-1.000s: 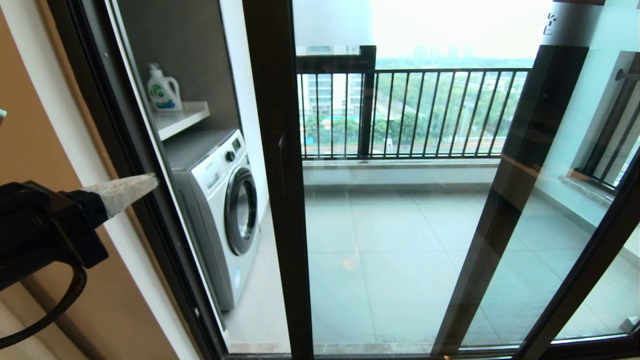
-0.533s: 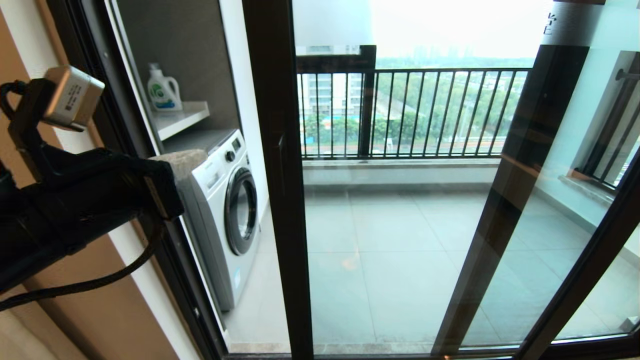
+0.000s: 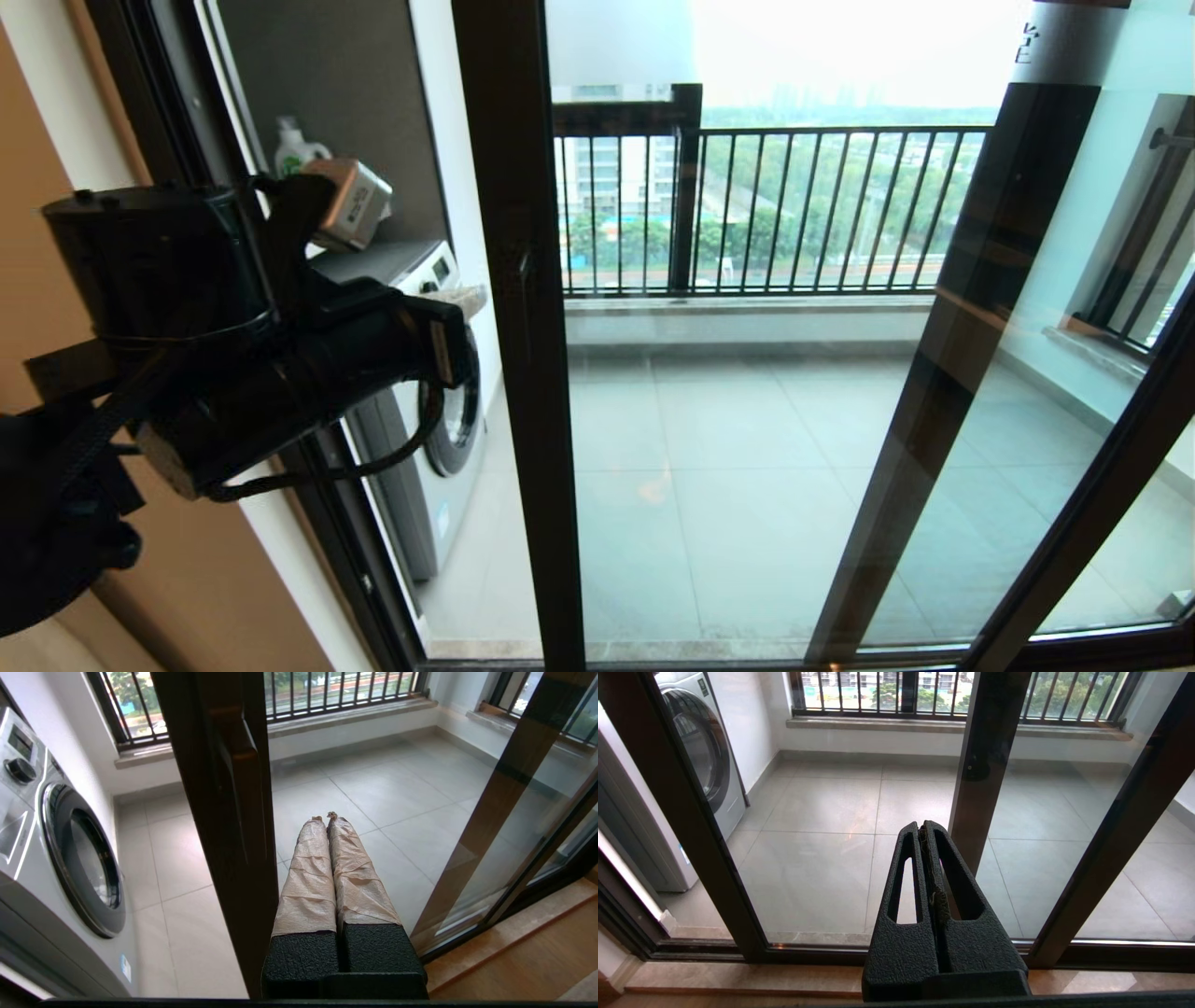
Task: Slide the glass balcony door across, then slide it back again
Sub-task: Close the slid door
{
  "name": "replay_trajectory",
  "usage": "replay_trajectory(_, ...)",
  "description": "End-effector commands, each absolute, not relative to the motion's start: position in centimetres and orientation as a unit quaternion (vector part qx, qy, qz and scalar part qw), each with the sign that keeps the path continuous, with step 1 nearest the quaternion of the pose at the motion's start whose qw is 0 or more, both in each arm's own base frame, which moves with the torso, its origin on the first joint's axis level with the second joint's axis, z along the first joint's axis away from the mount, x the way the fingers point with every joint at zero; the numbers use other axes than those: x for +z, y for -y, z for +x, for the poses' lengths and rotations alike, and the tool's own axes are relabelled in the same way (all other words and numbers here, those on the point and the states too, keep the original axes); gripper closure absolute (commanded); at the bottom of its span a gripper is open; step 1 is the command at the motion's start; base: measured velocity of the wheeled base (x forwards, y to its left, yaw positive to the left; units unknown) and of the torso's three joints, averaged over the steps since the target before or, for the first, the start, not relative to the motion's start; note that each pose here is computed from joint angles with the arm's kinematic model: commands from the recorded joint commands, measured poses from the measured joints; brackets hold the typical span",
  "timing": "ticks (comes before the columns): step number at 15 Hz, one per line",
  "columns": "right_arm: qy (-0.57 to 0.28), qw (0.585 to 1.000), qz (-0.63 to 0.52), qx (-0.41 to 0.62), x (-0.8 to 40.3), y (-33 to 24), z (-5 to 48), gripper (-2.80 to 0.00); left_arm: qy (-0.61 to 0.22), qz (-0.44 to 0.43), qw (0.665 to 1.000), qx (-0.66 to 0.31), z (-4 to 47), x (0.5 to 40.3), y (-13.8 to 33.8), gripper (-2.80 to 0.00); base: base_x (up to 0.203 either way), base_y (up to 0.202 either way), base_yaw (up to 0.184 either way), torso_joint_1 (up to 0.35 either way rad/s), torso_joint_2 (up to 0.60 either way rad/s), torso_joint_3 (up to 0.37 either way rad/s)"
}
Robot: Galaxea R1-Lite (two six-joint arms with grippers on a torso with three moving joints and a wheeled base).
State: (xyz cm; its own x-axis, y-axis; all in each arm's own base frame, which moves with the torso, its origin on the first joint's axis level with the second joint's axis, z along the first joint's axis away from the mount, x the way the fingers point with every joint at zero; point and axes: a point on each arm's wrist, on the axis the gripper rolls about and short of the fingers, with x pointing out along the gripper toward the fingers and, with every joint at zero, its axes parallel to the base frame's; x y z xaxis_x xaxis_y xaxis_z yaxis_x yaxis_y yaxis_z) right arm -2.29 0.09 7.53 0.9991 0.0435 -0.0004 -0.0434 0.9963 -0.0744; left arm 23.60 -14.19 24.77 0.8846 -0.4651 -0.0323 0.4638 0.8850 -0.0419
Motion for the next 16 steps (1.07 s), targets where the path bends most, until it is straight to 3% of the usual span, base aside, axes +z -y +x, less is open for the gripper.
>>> replay_trajectory(1, -0.001, 0.999, -0.038, 0.022, 7.4, -0.1, -2.3, 0.00, -0.037, -0.010, 0.969, -0.244, 25.3, 23.7, 15.7, 0.00, 0.000, 0.000, 0.000, 0.000, 0.00, 0.000)
replay_trajectory(10, -0.001, 0.999, -0.038, 0.022, 7.4, -0.1, -2.3, 0.00, -0.033, 0.008, 0.969, -0.246, 28.7, 22.6, 21.9, 0.00, 0.000, 0.000, 0.000, 0.000, 0.00, 0.000)
replay_trajectory(16, -0.001, 0.999, -0.038, 0.022, 7.4, -0.1, -2.3, 0.00, -0.024, 0.006, 0.984, -0.174, 30.9, 21.9, 24.6, 0.00, 0.000, 0.000, 0.000, 0.000, 0.00, 0.000)
